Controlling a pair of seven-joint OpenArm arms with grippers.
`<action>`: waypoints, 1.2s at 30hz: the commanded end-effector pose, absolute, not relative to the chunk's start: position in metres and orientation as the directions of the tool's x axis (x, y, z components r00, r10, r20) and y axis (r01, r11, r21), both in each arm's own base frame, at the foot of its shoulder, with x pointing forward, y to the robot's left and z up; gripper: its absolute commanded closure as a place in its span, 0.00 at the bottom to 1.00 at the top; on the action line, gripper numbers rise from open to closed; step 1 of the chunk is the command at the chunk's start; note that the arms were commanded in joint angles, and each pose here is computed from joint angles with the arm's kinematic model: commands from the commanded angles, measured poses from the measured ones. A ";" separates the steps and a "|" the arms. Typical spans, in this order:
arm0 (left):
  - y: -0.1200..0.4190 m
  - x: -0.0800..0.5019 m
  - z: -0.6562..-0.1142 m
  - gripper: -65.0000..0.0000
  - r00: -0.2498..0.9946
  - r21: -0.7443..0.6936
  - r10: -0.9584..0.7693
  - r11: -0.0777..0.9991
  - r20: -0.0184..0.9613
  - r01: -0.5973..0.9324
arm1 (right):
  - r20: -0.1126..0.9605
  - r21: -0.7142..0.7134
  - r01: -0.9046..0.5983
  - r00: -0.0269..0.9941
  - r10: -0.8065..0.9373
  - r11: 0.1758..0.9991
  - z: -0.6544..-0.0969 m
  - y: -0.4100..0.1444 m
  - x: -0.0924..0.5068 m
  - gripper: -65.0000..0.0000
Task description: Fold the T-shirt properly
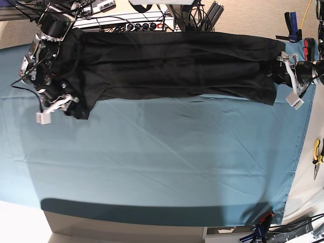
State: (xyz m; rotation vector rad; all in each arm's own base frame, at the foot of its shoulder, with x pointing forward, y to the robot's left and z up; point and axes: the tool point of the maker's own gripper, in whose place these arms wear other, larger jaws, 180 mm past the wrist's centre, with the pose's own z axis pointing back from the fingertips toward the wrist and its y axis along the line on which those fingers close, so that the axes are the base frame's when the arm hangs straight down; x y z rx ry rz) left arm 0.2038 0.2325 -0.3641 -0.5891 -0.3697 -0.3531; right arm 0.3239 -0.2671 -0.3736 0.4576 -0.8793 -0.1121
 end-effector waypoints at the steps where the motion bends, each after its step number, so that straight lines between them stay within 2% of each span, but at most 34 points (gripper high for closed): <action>1: 0.236 0.211 -0.354 0.41 0.860 -0.452 -0.221 0.775 0.461 0.441 | 0.758 0.415 -0.115 0.592 -0.273 0.903 -0.355 -0.273 0.335 0.61; 17: 0.236 0.211 -0.354 0.41 0.860 -0.452 -0.221 0.775 0.461 0.441 | 0.759 0.341 -0.078 0.611 -0.225 0.937 -0.364 -0.285 0.332 0.61; 19: 0.236 0.211 -0.354 0.41 0.860 -0.452 -0.221 0.775 0.461 0.441 | 0.753 0.330 -0.061 0.618 -0.224 0.942 -0.366 -0.288 0.332 0.69; 22: 0.236 0.211 -0.354 0.41 0.860 -0.452 -0.220 0.775 0.461 0.441 | 0.752 0.329 -0.061 0.621 -0.222 0.942 -0.367 -0.288 0.331 0.99; 28: 0.236 0.211 -0.354 0.41 0.860 -0.452 -0.221 0.775 0.461 0.441 | 0.753 0.331 -0.071 0.621 -0.218 0.941 -0.366 -0.287 0.331 1.00; 36: 0.236 0.211 -0.354 0.41 0.860 -0.452 -0.221 0.775 0.461 0.441 | 0.759 0.409 -0.156 0.605 -0.240 0.899 -0.343 -0.265 0.332 1.00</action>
